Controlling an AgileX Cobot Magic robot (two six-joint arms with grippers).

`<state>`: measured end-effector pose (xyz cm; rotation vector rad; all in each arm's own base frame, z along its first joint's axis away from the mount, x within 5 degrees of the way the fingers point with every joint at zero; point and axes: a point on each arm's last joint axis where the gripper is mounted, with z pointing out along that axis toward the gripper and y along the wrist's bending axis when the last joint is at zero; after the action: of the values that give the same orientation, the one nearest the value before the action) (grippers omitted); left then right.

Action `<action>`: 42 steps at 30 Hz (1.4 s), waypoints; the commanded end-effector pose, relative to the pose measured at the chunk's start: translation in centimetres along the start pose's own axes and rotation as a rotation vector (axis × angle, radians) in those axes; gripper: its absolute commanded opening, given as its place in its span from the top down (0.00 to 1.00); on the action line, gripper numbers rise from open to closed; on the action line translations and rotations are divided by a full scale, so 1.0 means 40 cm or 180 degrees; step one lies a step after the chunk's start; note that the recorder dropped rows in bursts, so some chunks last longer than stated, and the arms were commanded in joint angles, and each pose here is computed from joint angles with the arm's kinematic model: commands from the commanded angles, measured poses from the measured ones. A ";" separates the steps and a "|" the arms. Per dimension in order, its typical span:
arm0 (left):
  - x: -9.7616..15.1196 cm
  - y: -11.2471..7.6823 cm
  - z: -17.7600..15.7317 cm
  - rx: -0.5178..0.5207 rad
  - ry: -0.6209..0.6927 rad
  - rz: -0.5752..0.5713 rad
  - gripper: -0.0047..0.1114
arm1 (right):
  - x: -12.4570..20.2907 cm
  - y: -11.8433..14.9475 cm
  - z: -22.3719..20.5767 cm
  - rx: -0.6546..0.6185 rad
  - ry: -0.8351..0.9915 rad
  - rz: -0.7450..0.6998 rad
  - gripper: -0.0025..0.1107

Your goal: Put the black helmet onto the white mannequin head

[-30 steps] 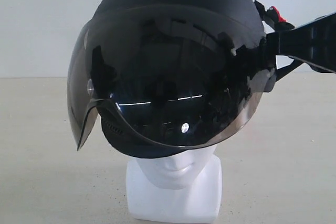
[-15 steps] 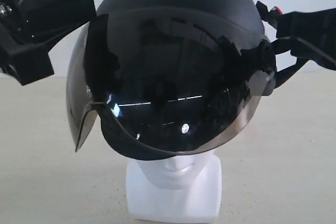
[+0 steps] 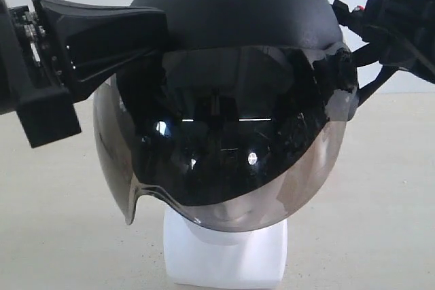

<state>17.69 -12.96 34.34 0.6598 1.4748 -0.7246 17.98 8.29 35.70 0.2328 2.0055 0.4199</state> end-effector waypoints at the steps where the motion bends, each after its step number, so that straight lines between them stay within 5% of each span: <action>1: 0.023 0.000 0.009 0.0037 0.0160 -0.0023 0.92 | -0.027 -0.053 -0.010 0.0653 -0.0222 -0.0289 0.98; 12: 0.027 -0.014 0.008 0.0234 0.0226 -0.0073 0.92 | -0.019 -0.082 0.048 0.0979 -0.0074 -0.0184 0.98; 29: 0.062 -0.006 0.050 0.0397 0.0399 -0.0253 0.92 | -0.029 -0.075 0.047 0.0719 -0.0129 -0.0022 0.98; 32: 0.054 -0.006 0.050 0.0398 0.0370 -0.0238 0.92 | -0.034 -0.074 0.037 0.0683 -0.0174 0.0024 0.89; 38: 0.053 -0.006 0.051 0.0396 0.0387 -0.0216 0.92 | -0.051 -0.054 0.005 0.0312 -0.0356 0.0115 0.47; 42: 0.053 -0.006 0.051 0.0396 0.0387 -0.0216 0.92 | -0.093 -0.032 -0.068 -0.0117 -0.0699 0.0277 0.49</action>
<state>17.94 -14.90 33.04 0.7908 1.5102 -0.9128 18.22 5.64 37.46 0.3483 1.8636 0.4096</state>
